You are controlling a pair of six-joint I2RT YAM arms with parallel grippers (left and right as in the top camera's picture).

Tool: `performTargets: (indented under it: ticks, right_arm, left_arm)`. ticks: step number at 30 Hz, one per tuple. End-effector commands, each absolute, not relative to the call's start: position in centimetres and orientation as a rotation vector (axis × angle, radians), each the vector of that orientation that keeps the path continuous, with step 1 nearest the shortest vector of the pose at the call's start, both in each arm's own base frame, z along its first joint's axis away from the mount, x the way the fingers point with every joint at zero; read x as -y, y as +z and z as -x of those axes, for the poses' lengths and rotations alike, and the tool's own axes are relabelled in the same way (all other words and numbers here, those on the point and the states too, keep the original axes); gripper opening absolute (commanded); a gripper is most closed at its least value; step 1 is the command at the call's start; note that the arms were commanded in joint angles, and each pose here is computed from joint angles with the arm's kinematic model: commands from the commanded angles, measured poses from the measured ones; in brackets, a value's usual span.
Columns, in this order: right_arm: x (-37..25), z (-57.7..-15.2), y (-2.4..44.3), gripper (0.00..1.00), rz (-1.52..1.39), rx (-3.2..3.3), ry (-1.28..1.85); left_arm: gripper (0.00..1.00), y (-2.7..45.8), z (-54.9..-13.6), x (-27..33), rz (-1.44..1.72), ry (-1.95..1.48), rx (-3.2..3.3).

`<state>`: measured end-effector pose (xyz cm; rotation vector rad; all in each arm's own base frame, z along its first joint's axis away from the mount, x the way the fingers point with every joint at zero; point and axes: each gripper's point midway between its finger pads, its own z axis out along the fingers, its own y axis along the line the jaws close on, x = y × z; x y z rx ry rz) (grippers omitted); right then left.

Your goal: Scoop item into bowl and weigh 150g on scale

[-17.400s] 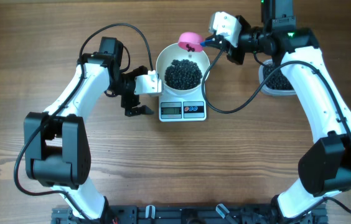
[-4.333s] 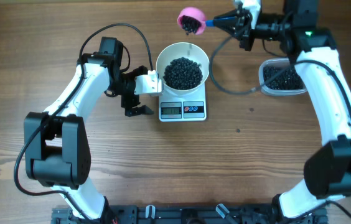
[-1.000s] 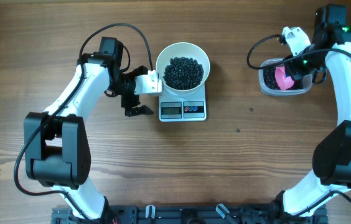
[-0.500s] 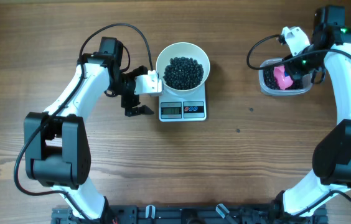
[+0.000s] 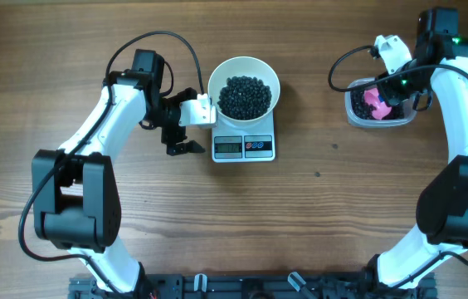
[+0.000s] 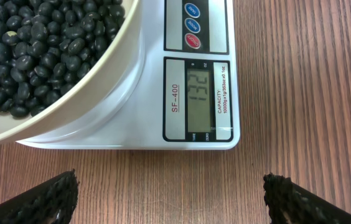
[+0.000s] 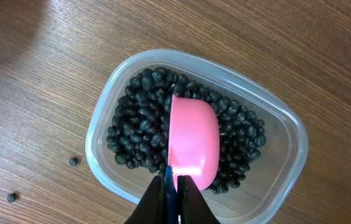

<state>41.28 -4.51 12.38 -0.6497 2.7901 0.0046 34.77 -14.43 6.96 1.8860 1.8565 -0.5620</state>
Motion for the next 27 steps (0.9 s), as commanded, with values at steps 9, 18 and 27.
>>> performTargets:
  ticks: [9,18,27]
  right_arm:
    - [3.9,-41.3,11.6,0.04,0.655,-2.787,0.068]
    - [5.4,-42.1,14.6,0.15,0.567,-2.774,-0.06]
    - [5.1,-39.9,13.9,0.19,0.566,-2.864,-0.013]
  left_arm:
    - [1.0,6.5,-34.4,14.5,-1.874,-0.6,-1.865]
    - [1.0,6.5,-34.4,14.5,-1.874,-0.6,-1.864]
    - [1.0,6.5,-34.4,14.5,-1.874,-0.6,-1.864]
